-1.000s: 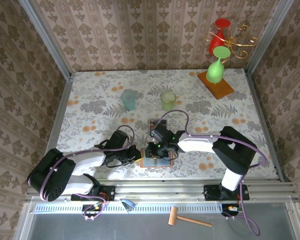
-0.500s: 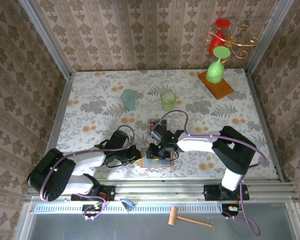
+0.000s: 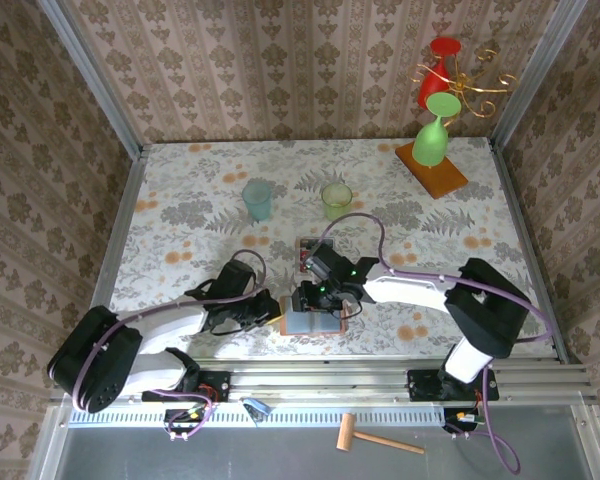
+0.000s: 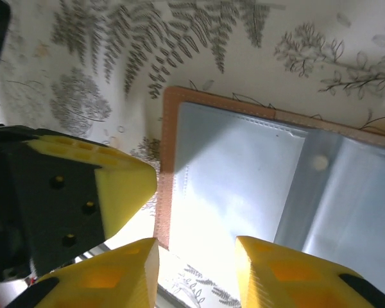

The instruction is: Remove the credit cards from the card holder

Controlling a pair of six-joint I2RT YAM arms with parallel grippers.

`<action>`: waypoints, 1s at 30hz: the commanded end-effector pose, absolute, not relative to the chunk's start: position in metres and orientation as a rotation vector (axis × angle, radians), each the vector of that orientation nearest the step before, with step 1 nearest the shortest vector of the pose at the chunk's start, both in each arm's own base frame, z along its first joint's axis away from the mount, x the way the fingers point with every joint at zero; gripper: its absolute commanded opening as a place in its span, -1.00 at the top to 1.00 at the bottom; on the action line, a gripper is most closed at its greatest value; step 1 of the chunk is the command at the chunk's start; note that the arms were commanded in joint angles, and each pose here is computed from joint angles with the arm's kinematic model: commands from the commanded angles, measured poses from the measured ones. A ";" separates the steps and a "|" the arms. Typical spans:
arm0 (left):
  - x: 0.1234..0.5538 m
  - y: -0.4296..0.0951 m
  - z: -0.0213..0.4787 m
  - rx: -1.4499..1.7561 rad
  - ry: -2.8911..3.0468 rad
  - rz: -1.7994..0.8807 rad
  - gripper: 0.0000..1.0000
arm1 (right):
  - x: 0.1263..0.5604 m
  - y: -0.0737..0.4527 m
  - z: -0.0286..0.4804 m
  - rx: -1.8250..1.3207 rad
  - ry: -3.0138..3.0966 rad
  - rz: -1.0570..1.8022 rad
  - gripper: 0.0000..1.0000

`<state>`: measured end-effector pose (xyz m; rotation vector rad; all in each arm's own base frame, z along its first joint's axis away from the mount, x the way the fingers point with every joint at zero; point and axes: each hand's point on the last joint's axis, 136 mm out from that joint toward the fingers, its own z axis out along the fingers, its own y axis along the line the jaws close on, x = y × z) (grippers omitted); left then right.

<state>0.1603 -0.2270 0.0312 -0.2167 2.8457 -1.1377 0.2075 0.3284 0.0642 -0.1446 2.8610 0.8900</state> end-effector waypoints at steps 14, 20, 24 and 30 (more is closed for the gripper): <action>0.224 -0.129 0.079 -0.199 2.653 -0.647 -0.87 | 0.271 0.147 0.102 0.036 2.659 0.385 -1.00; 0.247 -0.076 0.084 -0.248 2.611 -0.404 -1.00 | 0.292 0.070 0.113 0.128 2.556 0.104 -1.00; 0.262 -0.030 0.089 -0.324 2.546 -0.149 -1.00 | 0.307 0.020 0.114 0.195 2.426 -0.104 -1.00; 0.286 0.003 0.110 -0.364 2.392 -0.048 -0.99 | 0.331 -0.023 0.108 0.235 2.272 -0.232 -1.00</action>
